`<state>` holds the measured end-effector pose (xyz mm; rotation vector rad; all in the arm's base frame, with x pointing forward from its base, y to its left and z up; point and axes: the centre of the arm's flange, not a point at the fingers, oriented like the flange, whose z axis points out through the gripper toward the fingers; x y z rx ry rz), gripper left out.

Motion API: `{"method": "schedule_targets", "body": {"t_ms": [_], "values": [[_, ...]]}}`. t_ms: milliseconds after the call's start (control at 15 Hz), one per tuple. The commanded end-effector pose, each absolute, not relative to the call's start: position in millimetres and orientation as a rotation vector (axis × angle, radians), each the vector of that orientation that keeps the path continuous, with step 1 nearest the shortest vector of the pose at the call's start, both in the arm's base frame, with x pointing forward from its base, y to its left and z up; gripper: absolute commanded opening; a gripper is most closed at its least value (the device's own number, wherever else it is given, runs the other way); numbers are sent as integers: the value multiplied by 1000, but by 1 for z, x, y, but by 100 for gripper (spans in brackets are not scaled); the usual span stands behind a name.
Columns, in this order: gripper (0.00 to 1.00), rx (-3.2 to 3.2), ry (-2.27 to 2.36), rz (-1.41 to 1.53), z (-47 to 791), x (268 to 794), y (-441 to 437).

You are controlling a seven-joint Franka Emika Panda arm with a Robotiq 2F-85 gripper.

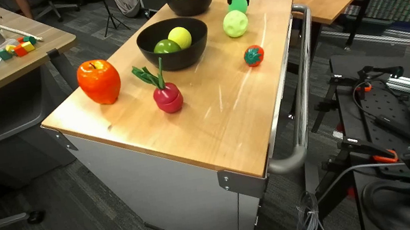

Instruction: Pick up all the fruit plush toy from the table and put them in the two black bowl

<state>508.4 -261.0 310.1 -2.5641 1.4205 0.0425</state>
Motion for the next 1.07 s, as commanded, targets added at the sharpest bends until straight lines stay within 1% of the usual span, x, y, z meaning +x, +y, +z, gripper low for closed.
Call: {"method": "schedule_targets", "body": {"t_ms": [0,133,400,600,800,1000], "values": [[31,-2540,1449,58,306,515,-267],[26,-2555,1403,20,331,517,-264],[24,-2669,1194,-228,424,540,-238],[24,-2722,1066,-398,458,573,-228],[24,-2734,1066,-420,446,603,-235],[24,-2755,1121,-371,415,615,-248]]}}
